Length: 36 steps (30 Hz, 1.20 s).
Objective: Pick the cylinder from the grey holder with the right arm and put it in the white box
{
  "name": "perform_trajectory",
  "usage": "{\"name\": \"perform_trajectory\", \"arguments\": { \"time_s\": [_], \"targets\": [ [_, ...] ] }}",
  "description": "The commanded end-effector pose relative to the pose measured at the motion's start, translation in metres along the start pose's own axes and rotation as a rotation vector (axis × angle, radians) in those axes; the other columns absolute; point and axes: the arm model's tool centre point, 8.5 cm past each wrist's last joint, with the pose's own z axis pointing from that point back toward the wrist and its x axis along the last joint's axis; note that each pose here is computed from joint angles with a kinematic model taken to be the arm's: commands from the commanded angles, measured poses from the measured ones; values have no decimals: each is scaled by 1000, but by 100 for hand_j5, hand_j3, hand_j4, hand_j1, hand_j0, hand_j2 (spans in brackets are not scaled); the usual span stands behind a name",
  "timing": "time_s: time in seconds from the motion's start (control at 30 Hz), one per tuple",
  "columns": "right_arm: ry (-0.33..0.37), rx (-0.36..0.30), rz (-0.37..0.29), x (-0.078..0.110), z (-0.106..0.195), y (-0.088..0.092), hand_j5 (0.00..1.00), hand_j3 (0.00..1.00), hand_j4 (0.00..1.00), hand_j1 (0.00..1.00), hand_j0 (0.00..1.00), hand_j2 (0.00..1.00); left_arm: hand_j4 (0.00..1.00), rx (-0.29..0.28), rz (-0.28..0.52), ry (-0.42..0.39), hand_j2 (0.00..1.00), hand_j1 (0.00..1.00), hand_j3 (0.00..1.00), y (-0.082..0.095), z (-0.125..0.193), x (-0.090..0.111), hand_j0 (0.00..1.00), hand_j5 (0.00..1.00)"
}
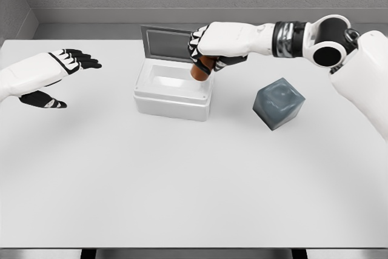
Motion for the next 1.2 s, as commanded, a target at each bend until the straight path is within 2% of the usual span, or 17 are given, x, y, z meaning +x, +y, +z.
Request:
{"name": "perform_trajectory", "arguments": {
  "time_s": [0.0, 0.63, 1.07, 1.1, 1.13, 1.17],
  "targets": [
    [2, -5, -9, -1, -2, 0, 14, 14, 14, 14, 14, 14, 100, 3, 6, 0, 100, 100, 100, 0, 0, 0, 100, 100],
    [29, 14, -35, -11, -16, 5, 14, 14, 14, 14, 14, 14, 100, 5, 10, -3, 100, 100, 100, -1, -2, 1, 100, 100],
    [15, 11, -30, -7, -22, 3, 15, 15, 15, 15, 15, 15, 100, 5, 10, -4, 100, 100, 100, -1, -2, 1, 100, 100],
    [15, 11, -29, -7, -22, 3, 20, 20, 20, 20, 20, 20, 100, 5, 10, -4, 100, 100, 100, -1, -2, 1, 100, 100],
    [26, 22, -11, -8, -23, 2, 69, 69, 69, 69, 69, 69, 100, 5, 10, -4, 100, 100, 100, -1, -2, 1, 100, 100],
    [46, 41, 26, -8, -22, 2, 100, 100, 100, 100, 100, 100, 100, 5, 10, -4, 100, 100, 100, -1, -2, 1, 100, 100]
  ]
}}
